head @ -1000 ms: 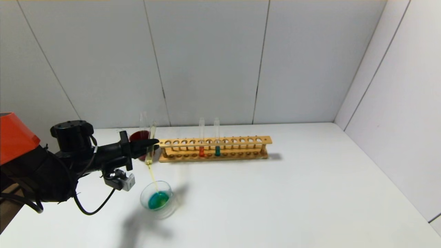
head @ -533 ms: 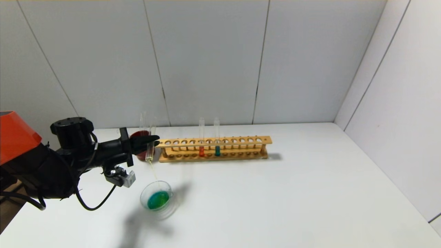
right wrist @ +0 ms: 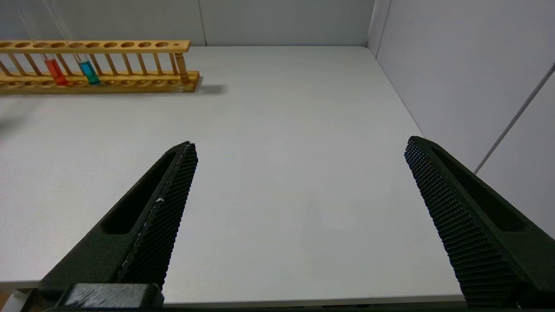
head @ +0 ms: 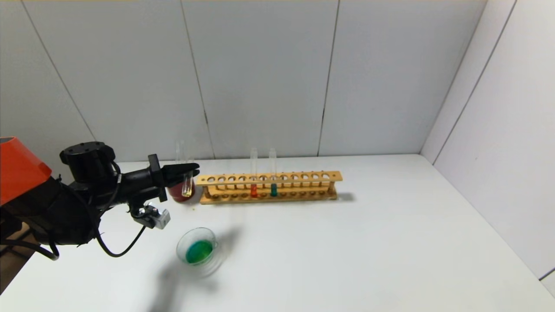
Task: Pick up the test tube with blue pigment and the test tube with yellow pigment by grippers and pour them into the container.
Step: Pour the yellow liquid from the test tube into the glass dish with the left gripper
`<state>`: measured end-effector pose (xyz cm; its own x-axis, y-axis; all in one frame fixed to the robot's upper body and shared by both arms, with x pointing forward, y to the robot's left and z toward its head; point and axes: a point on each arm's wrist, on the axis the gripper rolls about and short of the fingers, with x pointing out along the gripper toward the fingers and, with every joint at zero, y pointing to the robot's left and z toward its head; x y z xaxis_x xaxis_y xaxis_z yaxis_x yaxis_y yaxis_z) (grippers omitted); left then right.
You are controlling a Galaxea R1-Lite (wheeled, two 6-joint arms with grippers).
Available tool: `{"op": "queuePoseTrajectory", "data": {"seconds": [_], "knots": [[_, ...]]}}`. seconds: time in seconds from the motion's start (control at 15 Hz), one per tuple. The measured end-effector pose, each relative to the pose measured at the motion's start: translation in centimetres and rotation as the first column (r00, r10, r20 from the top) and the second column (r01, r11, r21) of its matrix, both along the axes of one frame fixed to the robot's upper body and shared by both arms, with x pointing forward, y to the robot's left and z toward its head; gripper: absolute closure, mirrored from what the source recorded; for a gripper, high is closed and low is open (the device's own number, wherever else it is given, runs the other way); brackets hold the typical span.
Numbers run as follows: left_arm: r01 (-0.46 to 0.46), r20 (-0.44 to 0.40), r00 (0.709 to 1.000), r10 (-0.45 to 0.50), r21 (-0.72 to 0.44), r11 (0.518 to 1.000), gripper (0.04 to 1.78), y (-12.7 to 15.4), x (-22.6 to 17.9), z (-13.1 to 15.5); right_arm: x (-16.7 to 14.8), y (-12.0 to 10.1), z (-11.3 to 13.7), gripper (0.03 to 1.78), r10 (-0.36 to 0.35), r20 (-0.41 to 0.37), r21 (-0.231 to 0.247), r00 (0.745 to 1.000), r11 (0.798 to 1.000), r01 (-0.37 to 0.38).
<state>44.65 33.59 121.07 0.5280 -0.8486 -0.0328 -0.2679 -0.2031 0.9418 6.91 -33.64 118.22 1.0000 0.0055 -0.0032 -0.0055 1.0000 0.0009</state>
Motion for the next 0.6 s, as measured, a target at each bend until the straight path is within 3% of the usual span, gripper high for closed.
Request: {"op": "queuePoseTrajectory", "data": {"seconds": [0.6], "knots": [[-0.005, 0.079, 0.997, 0.004, 0.016, 1.000, 1.51, 0.32, 0.14, 0.86, 0.00, 0.00, 0.00, 0.06, 0.000, 0.000, 0.000, 1.000, 1.000, 0.000]]}}
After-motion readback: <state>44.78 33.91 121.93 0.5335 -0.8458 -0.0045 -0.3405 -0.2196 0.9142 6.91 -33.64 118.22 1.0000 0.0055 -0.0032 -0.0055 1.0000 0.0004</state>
